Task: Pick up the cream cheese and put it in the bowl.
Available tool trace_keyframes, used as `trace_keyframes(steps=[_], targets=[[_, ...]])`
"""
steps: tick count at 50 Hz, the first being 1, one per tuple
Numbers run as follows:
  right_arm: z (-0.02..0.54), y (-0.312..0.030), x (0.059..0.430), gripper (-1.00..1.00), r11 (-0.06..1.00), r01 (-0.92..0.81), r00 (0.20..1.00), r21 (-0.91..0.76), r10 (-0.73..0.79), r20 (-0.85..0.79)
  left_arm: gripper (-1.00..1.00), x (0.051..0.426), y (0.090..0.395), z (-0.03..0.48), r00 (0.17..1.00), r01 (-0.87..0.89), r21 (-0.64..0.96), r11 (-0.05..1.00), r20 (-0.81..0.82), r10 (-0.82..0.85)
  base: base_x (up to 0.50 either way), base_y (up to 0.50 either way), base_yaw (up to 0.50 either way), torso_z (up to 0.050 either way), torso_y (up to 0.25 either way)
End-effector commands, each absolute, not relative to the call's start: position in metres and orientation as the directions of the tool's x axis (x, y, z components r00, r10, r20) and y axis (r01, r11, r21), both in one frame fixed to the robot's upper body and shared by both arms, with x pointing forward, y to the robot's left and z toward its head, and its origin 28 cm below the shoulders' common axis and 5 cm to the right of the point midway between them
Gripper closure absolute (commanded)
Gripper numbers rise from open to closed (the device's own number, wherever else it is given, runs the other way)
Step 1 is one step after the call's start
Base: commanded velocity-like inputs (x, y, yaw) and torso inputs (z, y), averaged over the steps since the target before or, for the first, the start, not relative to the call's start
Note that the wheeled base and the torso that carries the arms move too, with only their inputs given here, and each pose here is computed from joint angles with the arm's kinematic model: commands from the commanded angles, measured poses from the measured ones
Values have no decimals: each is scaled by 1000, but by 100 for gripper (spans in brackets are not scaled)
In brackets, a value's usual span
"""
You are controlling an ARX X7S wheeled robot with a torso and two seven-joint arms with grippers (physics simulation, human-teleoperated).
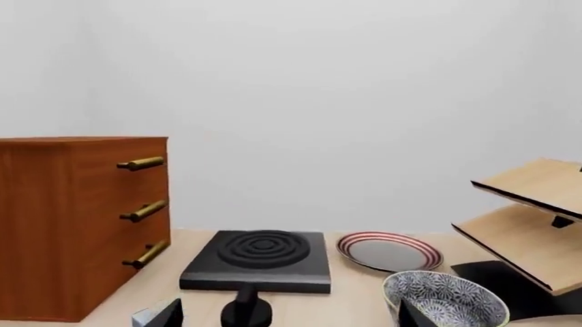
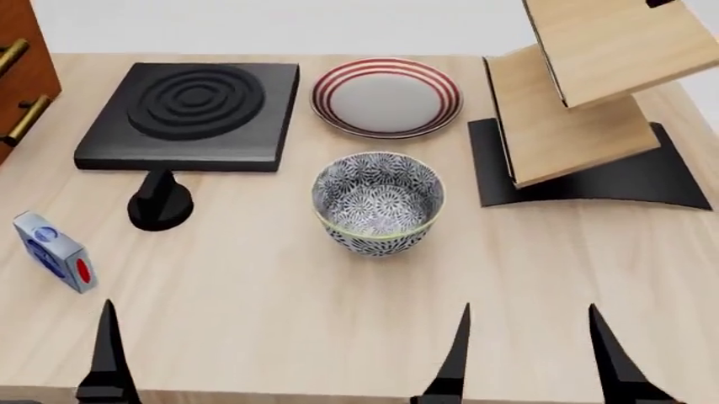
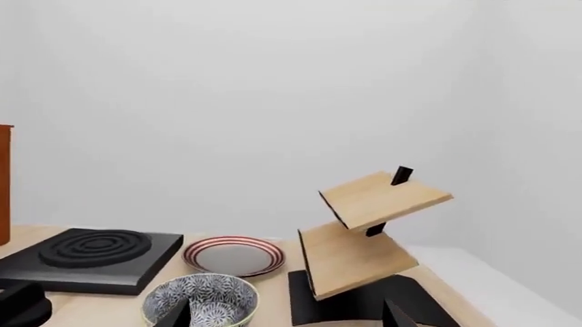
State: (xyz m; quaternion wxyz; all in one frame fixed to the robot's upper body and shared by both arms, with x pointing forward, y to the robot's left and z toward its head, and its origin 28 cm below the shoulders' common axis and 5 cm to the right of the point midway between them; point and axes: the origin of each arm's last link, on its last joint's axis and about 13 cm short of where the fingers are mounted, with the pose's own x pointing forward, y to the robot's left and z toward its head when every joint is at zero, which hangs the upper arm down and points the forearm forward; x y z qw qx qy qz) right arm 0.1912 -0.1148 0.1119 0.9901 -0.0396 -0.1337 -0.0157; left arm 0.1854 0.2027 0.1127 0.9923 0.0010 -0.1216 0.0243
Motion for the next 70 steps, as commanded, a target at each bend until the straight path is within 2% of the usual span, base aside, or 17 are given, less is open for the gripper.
trace_keyframes(steps=[1,35,70], targets=[[113,-114,191,-100,996,37,963,-80,-14,268,-100,185,203,113,969,-46,-2,999,242,45,422,-70,0,0,0],[111,-115,191,-100,995,49,965,-81,-26,262,-100,185,203,110,972,-45,6,999,229,43,399,24,0,0,0],[112,-115,191,-100,995,54,965,-84,-30,262,-100,186,202,112,972,-42,8,999,233,39,219,11,0,0,0]])
